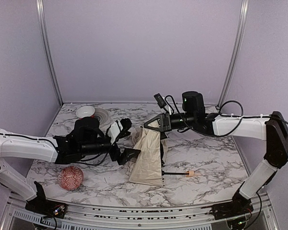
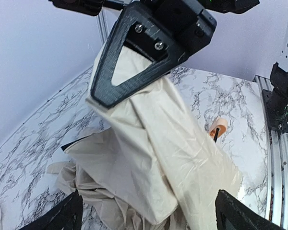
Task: Put away the umbrella
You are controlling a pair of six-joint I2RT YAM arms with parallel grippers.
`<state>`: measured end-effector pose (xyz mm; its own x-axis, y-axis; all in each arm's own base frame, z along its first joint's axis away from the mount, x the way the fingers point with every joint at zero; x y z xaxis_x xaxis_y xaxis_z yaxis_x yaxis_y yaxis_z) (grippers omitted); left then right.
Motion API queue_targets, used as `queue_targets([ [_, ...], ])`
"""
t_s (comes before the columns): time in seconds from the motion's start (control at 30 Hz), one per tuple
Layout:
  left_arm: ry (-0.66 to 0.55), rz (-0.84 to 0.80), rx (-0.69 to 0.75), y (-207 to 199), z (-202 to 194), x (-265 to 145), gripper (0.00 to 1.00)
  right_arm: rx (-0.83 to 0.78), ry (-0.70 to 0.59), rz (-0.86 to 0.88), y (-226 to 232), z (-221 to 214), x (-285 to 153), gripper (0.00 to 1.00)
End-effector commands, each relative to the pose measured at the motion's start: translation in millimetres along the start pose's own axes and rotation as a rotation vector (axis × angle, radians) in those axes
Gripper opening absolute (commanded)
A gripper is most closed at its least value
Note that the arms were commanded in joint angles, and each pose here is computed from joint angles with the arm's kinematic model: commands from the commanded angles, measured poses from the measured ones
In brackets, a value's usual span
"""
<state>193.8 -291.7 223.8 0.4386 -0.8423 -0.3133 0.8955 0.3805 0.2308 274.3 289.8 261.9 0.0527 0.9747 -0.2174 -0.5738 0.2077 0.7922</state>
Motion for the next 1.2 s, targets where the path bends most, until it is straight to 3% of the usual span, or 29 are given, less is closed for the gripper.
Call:
queue_targets([
  [0.0, -0.017, 0.014, 0.001, 5.9, 17.6, 20.7, 0.98, -0.055, -0.055, 0.033, 16.2, 13.4, -3.7, 0.0],
  [0.1, -0.018, -0.02, -0.027, 6.3, 22.6, 40.5, 0.93, -0.057, -0.058, 0.033, 18.1, 13.2, -3.7, 0.0],
  [0.27, -0.042, -0.121, -0.076, -1.0, 30.6, 59.3, 0.66, -0.066, -0.044, 0.015, 19.5, 11.0, -4.8, 0.0],
  [0.3, -0.046, -0.139, -0.082, -2.8, 31.5, 60.6, 0.59, -0.067, -0.043, 0.013, 19.5, 10.5, -5.2, 0.0],
  [0.43, -0.056, -0.16, -0.099, -5.3, 33.1, 61.0, 0.1, -0.068, -0.029, 0.018, 21.4, 10.3, -6.1, 0.0],
  [0.47, -0.058, -0.157, -0.104, -5.0, 33.1, 60.0, 0.02, -0.074, -0.021, 0.017, 22.1, 11.0, -6.9, 0.0],
  [0.5, -0.064, -0.155, -0.106, -5.0, 34.2, 58.2, 0.0, -0.068, -0.004, 0.003, 21.2, 11.3, -9.3, 0.03],
  [0.7, -0.063, -0.16, -0.116, -7.9, 30.8, 49.2, 0.0, -0.014, -0.084, -0.096, -6.0, 30.4, -54.9, 0.45],
  [0.8, -0.068, -0.159, -0.119, -8.3, 32.4, 46.9, 0.0, 0.049, -0.121, -0.065, -25.3, 29.6, -68.1, 0.55],
  [1.07, -0.096, -0.156, -0.11, -13.8, 45.0, 44.0, 0.0, 0.227, 0.101, -0.353, -122.0, -12.6, -35.3, 0.47],
  [1.17, -0.107, -0.146, -0.109, -12.4, 50.0, 43.7, 0.0, 0.217, 0.227, -0.337, -132.5, -29.6, -8.8, 0.42],
])
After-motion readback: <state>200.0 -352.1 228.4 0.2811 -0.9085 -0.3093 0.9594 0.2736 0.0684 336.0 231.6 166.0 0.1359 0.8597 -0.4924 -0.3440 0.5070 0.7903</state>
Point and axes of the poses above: each gripper's point midway between its finger pads, its own x axis out along the fingers, its own y axis along the line the jaws close on, z = x × y, the point moved 9 cm from there along -x, back along the fingers, and after that the axes turned 10 degrees about x, right-handed, at the moved point
